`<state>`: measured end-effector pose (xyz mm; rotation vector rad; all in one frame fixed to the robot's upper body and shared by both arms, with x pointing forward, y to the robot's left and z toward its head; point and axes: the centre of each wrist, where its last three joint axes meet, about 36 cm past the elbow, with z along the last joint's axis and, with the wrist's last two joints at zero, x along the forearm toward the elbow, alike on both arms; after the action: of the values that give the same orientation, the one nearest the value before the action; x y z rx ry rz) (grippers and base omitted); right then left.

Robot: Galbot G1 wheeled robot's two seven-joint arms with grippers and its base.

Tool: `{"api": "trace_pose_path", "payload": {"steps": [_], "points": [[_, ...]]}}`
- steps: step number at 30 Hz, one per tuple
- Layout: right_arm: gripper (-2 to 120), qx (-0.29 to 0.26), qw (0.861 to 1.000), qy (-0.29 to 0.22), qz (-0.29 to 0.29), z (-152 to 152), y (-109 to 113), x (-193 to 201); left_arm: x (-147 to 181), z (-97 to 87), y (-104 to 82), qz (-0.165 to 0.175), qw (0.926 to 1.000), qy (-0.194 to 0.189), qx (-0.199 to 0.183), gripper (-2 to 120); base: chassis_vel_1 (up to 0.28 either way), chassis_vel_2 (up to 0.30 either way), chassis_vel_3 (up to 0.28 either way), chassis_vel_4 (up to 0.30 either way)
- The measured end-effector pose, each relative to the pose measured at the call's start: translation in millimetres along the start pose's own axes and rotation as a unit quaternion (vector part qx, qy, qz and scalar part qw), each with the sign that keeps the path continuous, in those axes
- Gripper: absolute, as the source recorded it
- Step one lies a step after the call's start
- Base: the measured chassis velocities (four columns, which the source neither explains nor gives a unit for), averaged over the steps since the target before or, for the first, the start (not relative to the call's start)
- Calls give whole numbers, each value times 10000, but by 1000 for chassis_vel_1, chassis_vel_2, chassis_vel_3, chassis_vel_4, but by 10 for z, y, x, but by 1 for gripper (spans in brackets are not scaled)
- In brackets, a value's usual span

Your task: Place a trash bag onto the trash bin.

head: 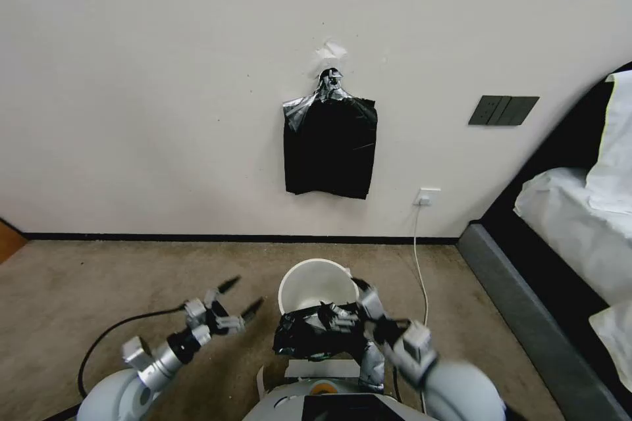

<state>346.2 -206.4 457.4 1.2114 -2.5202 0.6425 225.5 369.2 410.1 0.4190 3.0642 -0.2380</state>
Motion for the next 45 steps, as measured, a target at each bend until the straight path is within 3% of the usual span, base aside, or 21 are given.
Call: {"api": "trace_pose_path", "payload": {"steps": [1,2,4,5,8,12,14,20,21,23,25,26,31,32,35,38,41,42,43,45], "points": [[100,0,10000,0,0,0,0,0,0,0,0,0,10000,0,0,100,0,0,0,0],[100,396,9976,513,-234,49,-179,-269,21,15,-28,-308,9995,-2,-63,100,0,0,0,0],[100,722,9915,1007,-392,24,-429,-658,37,90,-71,-514,9987,56,-44,100,0,0,0,0],[100,722,9915,1007,-392,24,-429,-658,37,90,-71,-514,9987,56,-44,100,0,0,0,0],[100,820,9830,1543,-557,56,-638,-1207,83,239,-165,-579,9981,198,68,100,0,0,0,0],[100,636,9764,1916,-765,24,-741,-1499,147,343,-229,-572,9978,298,163,100,0,0,0,0],[99,576,9739,2035,-819,3,-771,-1551,165,367,-236,-588,9976,313,183,100,0,0,0,0],[76,712,9624,2422,-1005,-41,-761,-1610,203,465,-271,-591,9972,378,264,100,0,0,0,0],[76,712,9624,2422,-1005,-41,-761,-1610,203,465,-271,-591,9972,378,264,100,0,0,0,0],[65,803,9603,2462,-1036,-57,-734,-1618,197,511,-301,-572,9971,409,302,100,0,0,0,0],[63,810,9602,2465,-1036,-58,-732,-1620,197,517,-305,-568,9971,414,304,100,0,0,0,0],[54,822,9601,2464,-1039,-69,-728,-1625,195,531,-321,-556,9971,423,316,100,0,0,0,0],[39,820,9602,2462,-1036,-75,-732,-1625,194,544,-329,-550,9970,432,329,100,0,0,0,0],[32,809,9603,2458,-1040,-79,-733,-1624,196,552,-322,-551,9970,443,328,100,0,0,0,0],[28,783,9605,2454,-1053,-81,-734,-1623,196,557,-325,-547,9969,447,334,100,0,0,0,0],[27,527,9639,2432,-947,-80,-721,-1611,193,567,-341,-541,9969,448,359,100,0,0,0,0],[22,-736,9687,2333,-431,-126,-625,-1515,199,580,-362,-549,9967,453,393,100,0,0,0,0],[22,-736,9687,2333,-431,-126,-625,-1515,199,580,-362,-549,9967,453,393,100,0,0,0,0],[19,-1221,9654,2296,-180,-147,-552,-1462,200,582,-365,-551,9966,454,398,100,0,0,0,0],[13,-2536,9421,2160,371,-325,-317,-1328,193,592,-372,-547,9966,459,416,100,0,0,0,0]]}}
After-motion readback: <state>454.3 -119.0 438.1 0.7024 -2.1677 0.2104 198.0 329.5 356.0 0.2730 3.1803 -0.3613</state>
